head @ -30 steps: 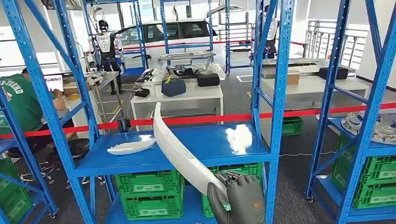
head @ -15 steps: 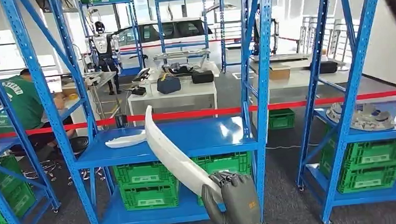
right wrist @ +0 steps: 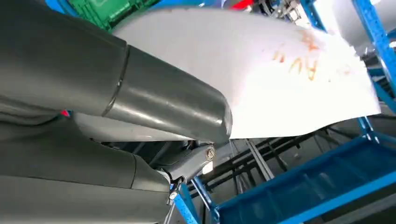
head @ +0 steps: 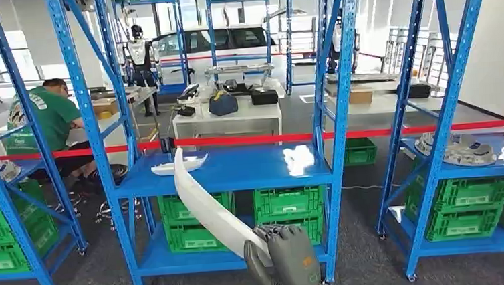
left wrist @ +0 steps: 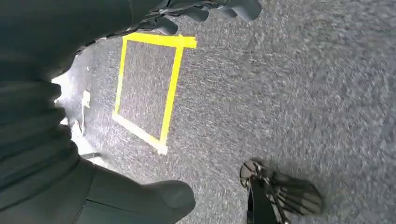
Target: Take the parts from the cabinet and place them on the table.
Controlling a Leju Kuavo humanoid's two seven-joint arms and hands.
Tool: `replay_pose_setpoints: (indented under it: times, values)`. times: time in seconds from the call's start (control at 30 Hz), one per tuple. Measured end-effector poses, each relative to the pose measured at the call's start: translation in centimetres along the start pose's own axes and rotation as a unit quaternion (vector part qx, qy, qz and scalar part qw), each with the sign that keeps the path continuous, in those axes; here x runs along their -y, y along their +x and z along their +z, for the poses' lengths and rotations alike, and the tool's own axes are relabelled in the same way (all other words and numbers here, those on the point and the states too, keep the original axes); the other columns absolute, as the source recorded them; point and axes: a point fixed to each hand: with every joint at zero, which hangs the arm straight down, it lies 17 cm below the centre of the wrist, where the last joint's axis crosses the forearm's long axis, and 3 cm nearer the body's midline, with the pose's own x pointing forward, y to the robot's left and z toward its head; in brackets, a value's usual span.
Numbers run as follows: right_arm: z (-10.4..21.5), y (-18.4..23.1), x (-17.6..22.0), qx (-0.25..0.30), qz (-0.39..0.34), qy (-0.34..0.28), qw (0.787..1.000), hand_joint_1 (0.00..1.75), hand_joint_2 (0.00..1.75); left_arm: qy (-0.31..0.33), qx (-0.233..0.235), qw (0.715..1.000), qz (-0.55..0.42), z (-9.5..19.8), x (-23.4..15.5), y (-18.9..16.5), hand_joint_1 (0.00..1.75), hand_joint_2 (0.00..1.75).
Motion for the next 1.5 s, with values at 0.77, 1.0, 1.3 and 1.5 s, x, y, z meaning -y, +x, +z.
replay_pose_setpoints:
  times: [0.77,1.0,1.3,1.5]
  values:
    - [-0.1,1.0,-0.1,0.004,-0.032,0.002,0.999,1.75,0.0,0.013,0.046,0.999,-0.026,0.0,-0.1,3.1,0.0,1.75]
    - [1.0,0.8,-0.1,0.003,-0.043,-0.013,0.999,1.75,0.0,0.024,0.044,0.999,-0.019,-0.2,-1.3,2.5,0.0,1.75]
    - [1.6,0.7,-0.6,0.004,-0.045,-0.01,0.999,1.75,0.0,-0.006,0.07,0.997,-0.016,0.1,-0.2,2.5,0.0,1.75]
    - [1.8,0.0,0.0,0.003,-0.047,-0.022,0.999,1.75,0.0,-0.022,0.075,0.996,-0.03,0.3,0.6,2.3,0.0,1.75]
